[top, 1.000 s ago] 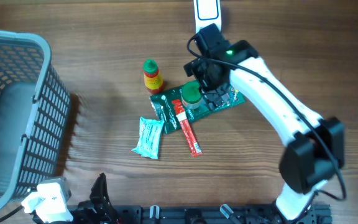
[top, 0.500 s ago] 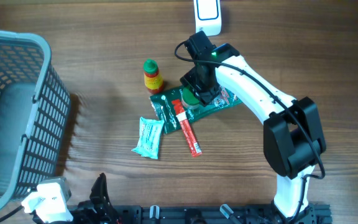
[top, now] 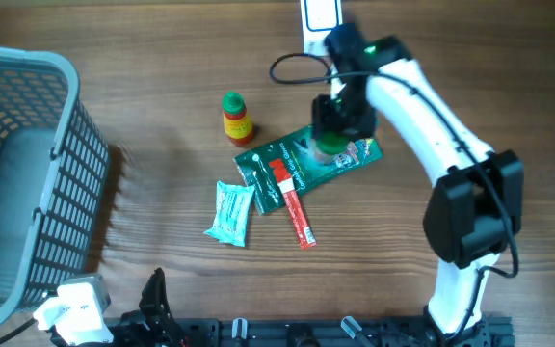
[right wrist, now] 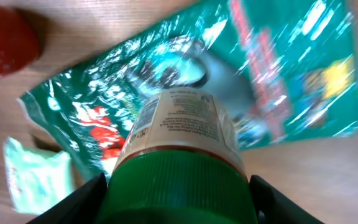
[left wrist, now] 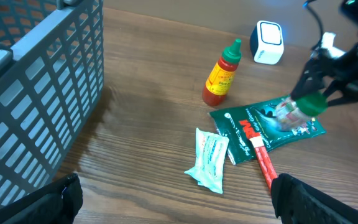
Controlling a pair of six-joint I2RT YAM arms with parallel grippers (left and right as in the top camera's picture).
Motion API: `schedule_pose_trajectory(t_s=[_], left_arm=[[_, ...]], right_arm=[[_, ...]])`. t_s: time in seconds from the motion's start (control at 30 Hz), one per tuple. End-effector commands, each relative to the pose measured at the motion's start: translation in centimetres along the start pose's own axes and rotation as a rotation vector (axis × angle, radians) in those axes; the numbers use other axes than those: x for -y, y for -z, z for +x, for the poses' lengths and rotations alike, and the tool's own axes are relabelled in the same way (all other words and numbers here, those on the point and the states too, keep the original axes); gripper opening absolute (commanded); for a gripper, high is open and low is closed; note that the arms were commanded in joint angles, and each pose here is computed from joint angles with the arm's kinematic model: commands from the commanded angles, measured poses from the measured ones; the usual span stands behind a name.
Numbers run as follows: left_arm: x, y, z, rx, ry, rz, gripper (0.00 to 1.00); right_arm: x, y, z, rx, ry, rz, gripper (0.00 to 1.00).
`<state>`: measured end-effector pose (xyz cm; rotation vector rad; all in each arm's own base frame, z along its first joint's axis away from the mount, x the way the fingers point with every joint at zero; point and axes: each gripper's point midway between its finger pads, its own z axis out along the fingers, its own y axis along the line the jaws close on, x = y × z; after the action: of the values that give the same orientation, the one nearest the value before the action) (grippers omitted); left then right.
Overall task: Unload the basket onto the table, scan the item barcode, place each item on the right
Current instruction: 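Grasp the green-capped jar with the right gripper and lift it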
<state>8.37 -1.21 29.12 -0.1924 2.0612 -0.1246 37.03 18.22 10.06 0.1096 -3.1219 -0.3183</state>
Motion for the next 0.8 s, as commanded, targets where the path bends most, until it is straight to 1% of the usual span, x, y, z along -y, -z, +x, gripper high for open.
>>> schedule_pose_trajectory(t_s=[0.0, 0.07, 0.17, 0.23, 0.27, 0.37, 0.4, 0.47, 0.5, 0.67, 0.73, 0.77], left_arm=[[0.1, -0.1, 0.0, 0.001, 0.001, 0.003, 1.0], [0.1, -0.1, 0.0, 0.001, 0.001, 0.003, 1.0], [0.1, -0.1, 0.0, 0.001, 0.001, 0.003, 1.0], [0.1, -0.1, 0.0, 0.001, 0.001, 0.003, 1.0], [0.1, -0.1, 0.0, 0.001, 0.001, 0.003, 1.0], [0.1, -0.1, 0.0, 0.001, 0.001, 0.003, 1.0], [0.1, -0.1, 0.0, 0.001, 0.001, 0.003, 1.0], [0.1, -0.1, 0.0, 0.001, 0.001, 0.003, 1.0], [0.1, -0.1, 0.0, 0.001, 0.001, 0.003, 1.0], [0.1, -0.1, 0.0, 0.001, 0.001, 0.003, 1.0], [0.1, -0.1, 0.0, 0.001, 0.001, 0.003, 1.0], [0.1, -0.1, 0.0, 0.001, 0.001, 0.003, 1.0]], right_arm=[[0.5, 1.1, -0.4, 0.033, 0.337, 0.0, 0.64], [0.3, 0.5, -0.8, 0.048, 0.395, -0.001, 0.7], [0.0, 0.2, -0.5, 0.04, 0.479, 0.001, 0.73], [0.0, 0.2, -0.3, 0.032, 0.502, 0.013, 0.76], [0.1, 0.2, -0.2, 0.028, 0.504, 0.017, 0.77], [0.3, 0.2, -0.1, 0.023, 0.507, 0.026, 0.83], [0.3, 0.2, -0.1, 0.022, 0.514, 0.026, 0.85], [0.3, 0.2, -0.2, 0.024, 0.511, 0.025, 0.93], [0.2, 0.3, -0.2, 0.025, 0.502, 0.024, 0.99], [-0.1, 3.6, -1.9, 0.113, 0.183, 0.047, 1.0], [-0.4, 6.1, -2.3, 0.151, -0.108, 0.037, 1.0], [-0.4, 6.4, -2.2, 0.153, -0.225, 0.028, 1.0]])
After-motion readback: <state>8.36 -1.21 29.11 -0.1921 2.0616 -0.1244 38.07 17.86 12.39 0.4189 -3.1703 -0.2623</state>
